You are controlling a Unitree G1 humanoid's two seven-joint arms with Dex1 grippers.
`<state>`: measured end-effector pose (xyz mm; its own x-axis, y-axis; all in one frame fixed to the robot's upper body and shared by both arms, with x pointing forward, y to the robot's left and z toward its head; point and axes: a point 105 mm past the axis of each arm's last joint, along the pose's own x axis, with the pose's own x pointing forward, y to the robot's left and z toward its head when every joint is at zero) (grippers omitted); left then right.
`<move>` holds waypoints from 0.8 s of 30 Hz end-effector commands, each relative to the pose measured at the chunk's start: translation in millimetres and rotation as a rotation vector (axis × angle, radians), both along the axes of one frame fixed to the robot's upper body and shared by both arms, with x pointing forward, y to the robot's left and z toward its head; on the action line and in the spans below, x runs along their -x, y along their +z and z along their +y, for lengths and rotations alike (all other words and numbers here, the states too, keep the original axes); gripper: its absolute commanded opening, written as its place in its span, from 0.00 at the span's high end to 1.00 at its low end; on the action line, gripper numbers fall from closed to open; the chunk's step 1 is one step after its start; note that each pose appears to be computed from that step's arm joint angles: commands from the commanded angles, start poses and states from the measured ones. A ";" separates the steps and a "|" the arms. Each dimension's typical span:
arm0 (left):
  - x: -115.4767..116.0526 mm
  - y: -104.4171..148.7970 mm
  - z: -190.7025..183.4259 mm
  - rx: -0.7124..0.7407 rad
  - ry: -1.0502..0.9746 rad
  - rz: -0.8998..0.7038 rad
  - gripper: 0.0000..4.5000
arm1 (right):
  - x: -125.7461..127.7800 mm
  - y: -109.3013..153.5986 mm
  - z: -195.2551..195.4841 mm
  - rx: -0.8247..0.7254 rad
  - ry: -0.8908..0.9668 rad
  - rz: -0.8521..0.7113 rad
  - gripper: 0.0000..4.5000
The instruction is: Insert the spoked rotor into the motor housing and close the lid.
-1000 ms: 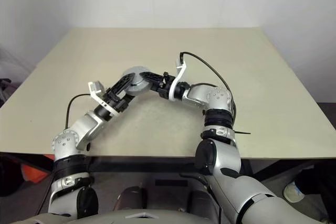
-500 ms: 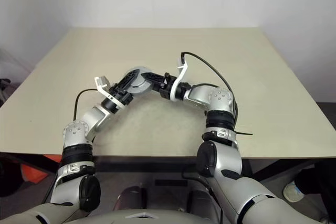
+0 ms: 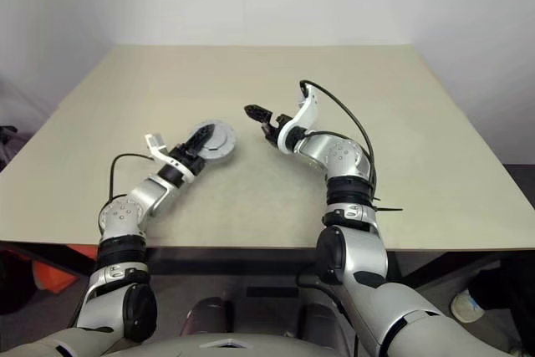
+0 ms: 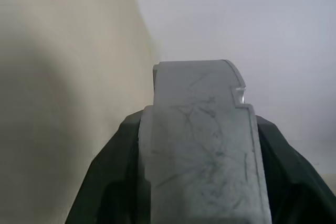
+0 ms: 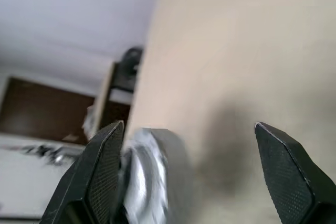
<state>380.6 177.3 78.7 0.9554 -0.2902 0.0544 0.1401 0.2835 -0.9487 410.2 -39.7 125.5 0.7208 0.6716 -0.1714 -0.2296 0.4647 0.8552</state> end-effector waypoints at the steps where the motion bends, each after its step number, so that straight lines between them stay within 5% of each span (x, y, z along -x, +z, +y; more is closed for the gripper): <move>1: -3.4 2.3 49.4 -0.082 0.213 0.013 0.49 | -3.4 7.8 -6.3 -0.009 -0.020 -0.031 0.00; 9: -3.8 -3.3 72.7 -0.153 0.327 0.064 0.49 | -4.2 7.2 -6.5 0.004 -0.019 -0.034 0.00; 16: 4.0 4.5 102.4 -0.261 0.422 0.074 0.00 | -1.0 1.5 0.9 0.011 0.024 -0.006 0.00; 24: 21.3 31.5 154.8 -0.420 0.550 0.038 0.00 | -6.1 -4.6 -1.4 0.031 0.022 0.020 0.00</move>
